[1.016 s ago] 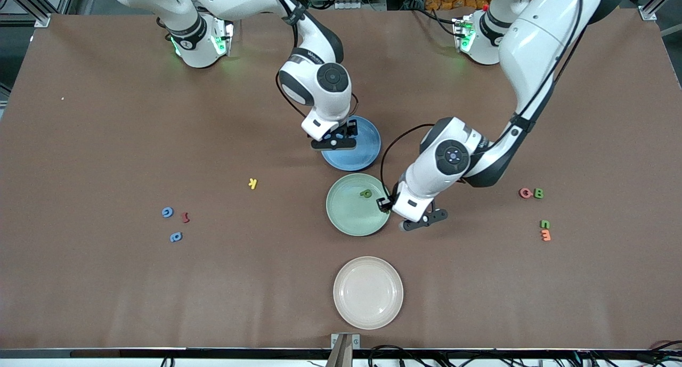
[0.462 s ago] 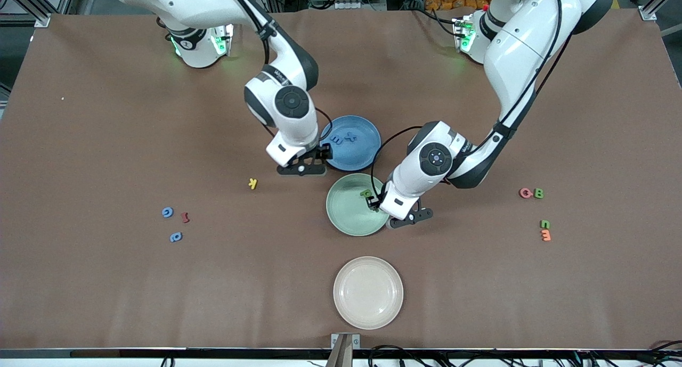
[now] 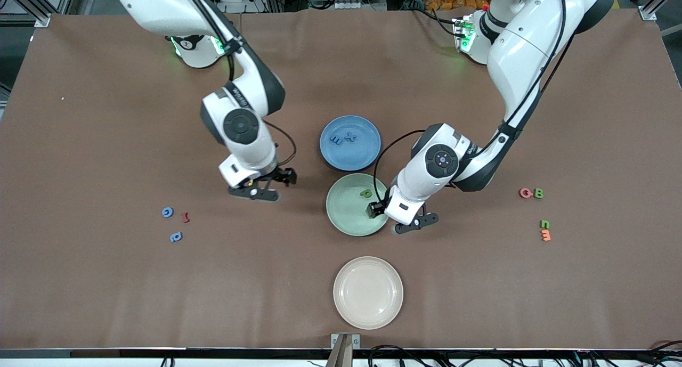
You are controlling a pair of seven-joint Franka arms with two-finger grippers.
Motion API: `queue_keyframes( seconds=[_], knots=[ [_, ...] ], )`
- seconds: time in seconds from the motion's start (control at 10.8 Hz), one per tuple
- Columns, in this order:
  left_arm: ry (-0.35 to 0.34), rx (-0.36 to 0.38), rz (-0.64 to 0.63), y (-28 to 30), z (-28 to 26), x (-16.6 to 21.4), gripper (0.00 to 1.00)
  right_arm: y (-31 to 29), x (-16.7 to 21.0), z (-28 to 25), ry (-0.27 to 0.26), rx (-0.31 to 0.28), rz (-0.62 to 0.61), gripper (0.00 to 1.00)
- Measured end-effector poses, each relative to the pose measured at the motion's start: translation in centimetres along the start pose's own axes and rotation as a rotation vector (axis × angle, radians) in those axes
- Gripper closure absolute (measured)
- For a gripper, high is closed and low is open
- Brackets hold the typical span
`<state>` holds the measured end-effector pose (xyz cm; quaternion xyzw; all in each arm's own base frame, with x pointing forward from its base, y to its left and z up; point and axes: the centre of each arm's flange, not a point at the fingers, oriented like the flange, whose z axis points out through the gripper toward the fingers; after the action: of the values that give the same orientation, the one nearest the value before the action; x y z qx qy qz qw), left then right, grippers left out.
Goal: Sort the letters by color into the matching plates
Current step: 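Release the green N onto the green plate while the right gripper withdraws, then move the right gripper to the blue G while the left gripper reaches the u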
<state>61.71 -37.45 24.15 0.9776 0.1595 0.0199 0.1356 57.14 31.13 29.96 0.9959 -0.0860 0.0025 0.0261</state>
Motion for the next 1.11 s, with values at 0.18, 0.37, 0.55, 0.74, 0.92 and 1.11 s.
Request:
queue_keyframes(
  seconds=[0.18, 0.37, 0.55, 0.74, 0.92, 1.11],
  knots=[
    [0.031, 0.004, 0.008, -0.4, -1.0, 1.2, 0.04, 5.3, 4.3, -1.2, 0.023, 0.002, 0.013, 0.00],
    [0.052, 0.014, 0.031, -1.8, -2.0, 2.9, 0.00, 10.3, 7.7, -1.7, 0.041, -0.005, 0.053, 0.00],
    [0.049, 0.076, 0.132, -7.3, -3.4, 7.4, 0.00, 14.5, 9.9, -1.8, 0.049, -0.014, 0.117, 0.00],
    [0.039, 0.118, 0.211, -15.1, -5.3, 11.9, 0.00, 18.4, 11.6, -1.9, 0.055, -0.023, 0.185, 0.00],
    [0.016, 0.143, 0.274, -20.9, -5.9, 13.7, 0.00, 22.7, 13.0, -1.7, 0.054, -0.029, 0.273, 0.00],
    [-0.001, 0.167, 0.333, -24.2, -6.2, 14.2, 0.00, 25.9, 13.7, -1.3, 0.051, -0.039, 0.368, 0.00]
  ],
)
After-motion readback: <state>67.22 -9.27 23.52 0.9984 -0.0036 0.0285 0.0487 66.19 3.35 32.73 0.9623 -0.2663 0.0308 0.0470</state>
